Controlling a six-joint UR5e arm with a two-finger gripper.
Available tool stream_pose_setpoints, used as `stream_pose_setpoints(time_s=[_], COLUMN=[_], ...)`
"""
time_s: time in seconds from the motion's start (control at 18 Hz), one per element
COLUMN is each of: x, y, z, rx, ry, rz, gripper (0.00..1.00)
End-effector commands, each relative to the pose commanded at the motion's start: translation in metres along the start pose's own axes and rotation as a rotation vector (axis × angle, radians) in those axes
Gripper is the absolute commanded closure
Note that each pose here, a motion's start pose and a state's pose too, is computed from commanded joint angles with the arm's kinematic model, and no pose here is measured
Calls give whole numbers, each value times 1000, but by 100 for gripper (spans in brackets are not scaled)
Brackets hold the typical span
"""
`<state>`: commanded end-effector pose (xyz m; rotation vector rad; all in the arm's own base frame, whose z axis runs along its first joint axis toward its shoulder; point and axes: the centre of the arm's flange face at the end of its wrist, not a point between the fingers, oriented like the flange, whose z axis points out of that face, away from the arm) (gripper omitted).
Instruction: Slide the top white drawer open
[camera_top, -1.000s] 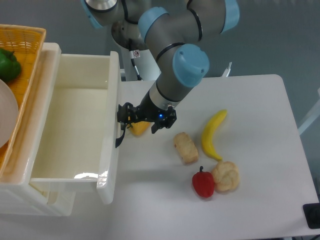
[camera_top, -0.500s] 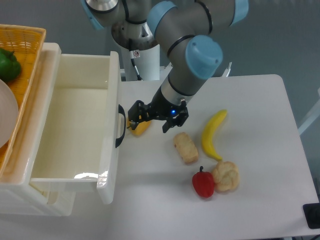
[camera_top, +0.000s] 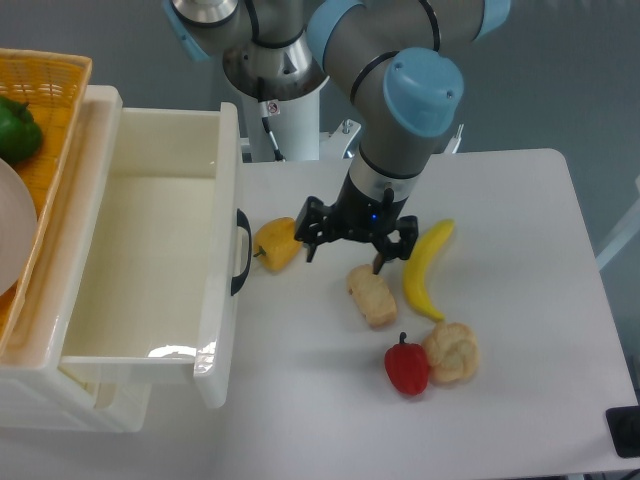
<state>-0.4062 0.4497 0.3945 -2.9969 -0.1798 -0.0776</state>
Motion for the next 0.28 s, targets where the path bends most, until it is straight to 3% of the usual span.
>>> stream_pose_setpoints(time_s=[0.28], x=[-8], y=[5], z=[-1], rx=[-1], ry=[-5], rz=[-7], gripper=[0])
